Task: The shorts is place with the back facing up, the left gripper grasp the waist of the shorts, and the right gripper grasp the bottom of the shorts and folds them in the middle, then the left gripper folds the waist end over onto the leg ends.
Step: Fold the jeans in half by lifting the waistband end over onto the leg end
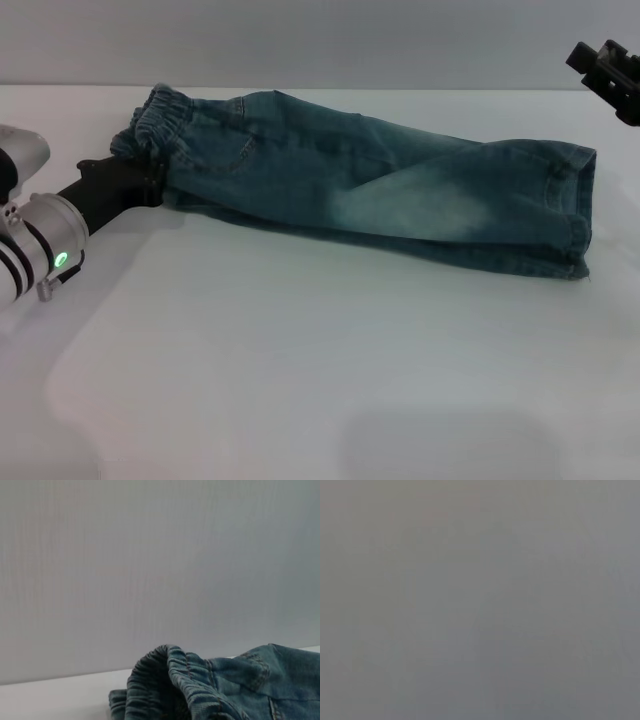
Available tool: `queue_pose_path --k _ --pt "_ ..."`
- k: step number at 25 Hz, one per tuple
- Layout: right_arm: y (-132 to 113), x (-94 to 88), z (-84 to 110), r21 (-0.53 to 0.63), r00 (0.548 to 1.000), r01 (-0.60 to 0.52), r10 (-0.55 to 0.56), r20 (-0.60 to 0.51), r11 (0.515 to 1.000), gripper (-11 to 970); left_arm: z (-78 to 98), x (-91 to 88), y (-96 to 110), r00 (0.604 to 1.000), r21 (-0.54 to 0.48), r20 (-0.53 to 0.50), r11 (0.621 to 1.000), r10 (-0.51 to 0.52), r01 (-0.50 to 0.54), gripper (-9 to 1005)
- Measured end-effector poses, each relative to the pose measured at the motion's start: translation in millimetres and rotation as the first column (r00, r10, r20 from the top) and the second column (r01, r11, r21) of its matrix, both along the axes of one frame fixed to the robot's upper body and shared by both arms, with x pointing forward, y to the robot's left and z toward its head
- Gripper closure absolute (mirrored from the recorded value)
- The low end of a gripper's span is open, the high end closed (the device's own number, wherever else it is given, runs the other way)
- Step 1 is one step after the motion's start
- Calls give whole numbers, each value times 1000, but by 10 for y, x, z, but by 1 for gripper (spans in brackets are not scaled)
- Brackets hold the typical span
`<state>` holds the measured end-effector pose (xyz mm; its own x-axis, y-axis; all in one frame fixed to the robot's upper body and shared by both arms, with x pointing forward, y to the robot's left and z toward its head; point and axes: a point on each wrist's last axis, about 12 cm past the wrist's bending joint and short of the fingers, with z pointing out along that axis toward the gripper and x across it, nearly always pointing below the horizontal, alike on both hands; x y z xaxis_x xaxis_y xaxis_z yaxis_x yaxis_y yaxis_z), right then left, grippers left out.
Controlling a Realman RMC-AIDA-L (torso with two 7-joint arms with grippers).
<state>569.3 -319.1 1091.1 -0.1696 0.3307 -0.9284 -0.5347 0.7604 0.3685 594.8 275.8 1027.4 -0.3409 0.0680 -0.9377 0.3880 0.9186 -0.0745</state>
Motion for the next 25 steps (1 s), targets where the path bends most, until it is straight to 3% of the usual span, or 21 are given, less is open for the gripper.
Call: queue_pose_path --k 9,19,25 --pt "4 13 -44 -12 1000 17 -17 -16 1000 387 19 -44 -18 999 -31 29 999 -30 31 862" --pt "42 35 -118 -34 999 40 -41 -31 999 388 97 -45 -72 995 -79 77 994 -70 76 863" --pt "38 93 -215 -26 989 117 -119 -91 993 388 159 -5 -136 990 -100 100 989 -96 106 863"
